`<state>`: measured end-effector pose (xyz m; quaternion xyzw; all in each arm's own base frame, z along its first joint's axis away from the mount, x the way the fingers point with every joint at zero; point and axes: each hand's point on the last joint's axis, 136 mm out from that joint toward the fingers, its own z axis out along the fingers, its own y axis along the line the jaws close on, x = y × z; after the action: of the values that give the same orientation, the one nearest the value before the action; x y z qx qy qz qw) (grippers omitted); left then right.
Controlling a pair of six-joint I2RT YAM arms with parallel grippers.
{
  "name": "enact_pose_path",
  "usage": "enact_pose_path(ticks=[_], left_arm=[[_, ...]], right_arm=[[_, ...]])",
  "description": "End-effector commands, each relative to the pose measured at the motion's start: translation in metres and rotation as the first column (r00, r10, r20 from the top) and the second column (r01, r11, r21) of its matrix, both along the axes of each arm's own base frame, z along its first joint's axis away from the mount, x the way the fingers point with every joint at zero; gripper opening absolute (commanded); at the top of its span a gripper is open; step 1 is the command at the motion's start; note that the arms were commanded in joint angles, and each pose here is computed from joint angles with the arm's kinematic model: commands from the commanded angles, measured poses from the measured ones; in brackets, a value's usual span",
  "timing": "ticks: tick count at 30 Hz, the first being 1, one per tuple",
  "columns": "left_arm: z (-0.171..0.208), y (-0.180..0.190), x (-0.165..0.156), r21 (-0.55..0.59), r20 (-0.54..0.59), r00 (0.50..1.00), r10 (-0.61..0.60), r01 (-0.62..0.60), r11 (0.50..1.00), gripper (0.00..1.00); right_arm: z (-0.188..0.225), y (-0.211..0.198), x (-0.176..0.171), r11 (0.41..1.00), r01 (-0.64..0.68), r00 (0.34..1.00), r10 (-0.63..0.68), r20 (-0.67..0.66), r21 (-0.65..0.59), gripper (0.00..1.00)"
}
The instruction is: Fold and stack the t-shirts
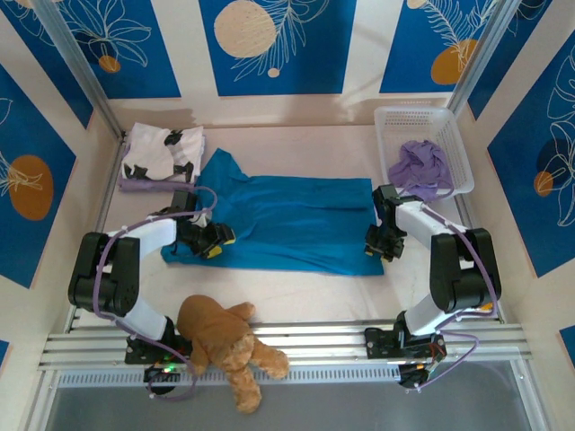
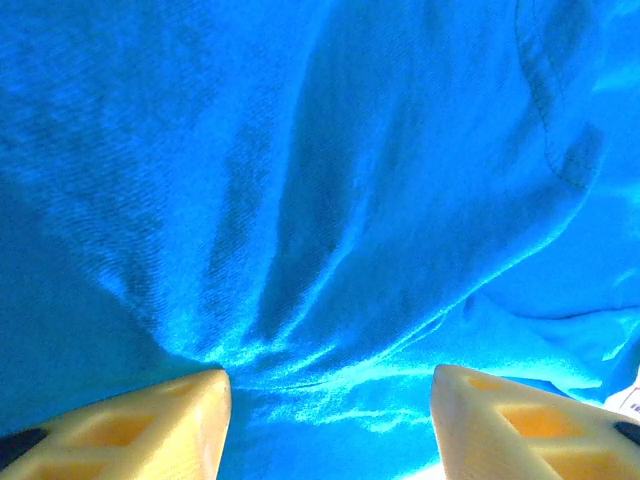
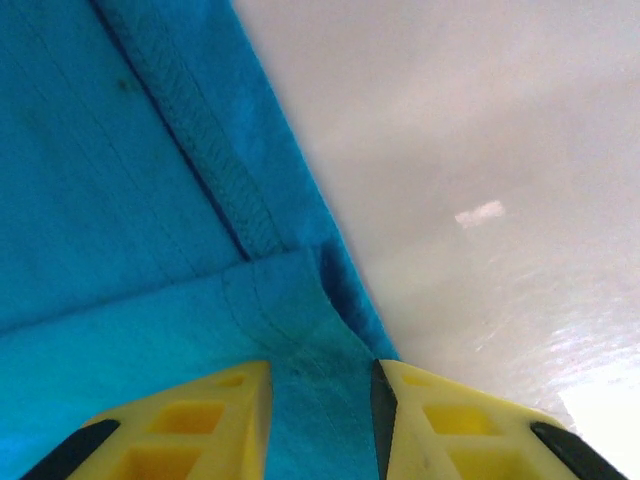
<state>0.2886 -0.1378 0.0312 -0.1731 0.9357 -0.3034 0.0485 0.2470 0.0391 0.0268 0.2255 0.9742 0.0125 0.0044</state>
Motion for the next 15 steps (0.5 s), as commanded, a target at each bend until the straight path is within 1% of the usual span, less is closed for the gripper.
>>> enact_pose_path(ticks=[1,7,11,15], left_arm=[[-0.008,-0.001,-0.007,0.018,-0.037,0.999,-0.026,0.026,0.999,0.57],[-0.012,-0.001,-0.008,0.016,-0.046,0.998,-0.031,0.032,0.999,0.57],[-0.011,-0.001,-0.008,0.020,-0.042,0.999,-0.032,0.033,0.999,0.57],[-0.010,-0.001,-0.008,0.023,-0.041,0.998,-0.038,0.039,0.999,0.57]], right_arm=[[0.005,-0.003,0.009,1.000,-0.011,1.000,0.011,0.020,-0.019,0.34],[-0.005,-0.002,0.004,1.000,0.022,0.999,-0.022,-0.023,0.001,0.32],[-0.010,-0.001,0.000,0.999,0.049,0.998,-0.049,-0.026,0.009,0.30],[0.000,-0.002,0.005,0.999,0.052,0.998,-0.052,0.021,0.009,0.22]])
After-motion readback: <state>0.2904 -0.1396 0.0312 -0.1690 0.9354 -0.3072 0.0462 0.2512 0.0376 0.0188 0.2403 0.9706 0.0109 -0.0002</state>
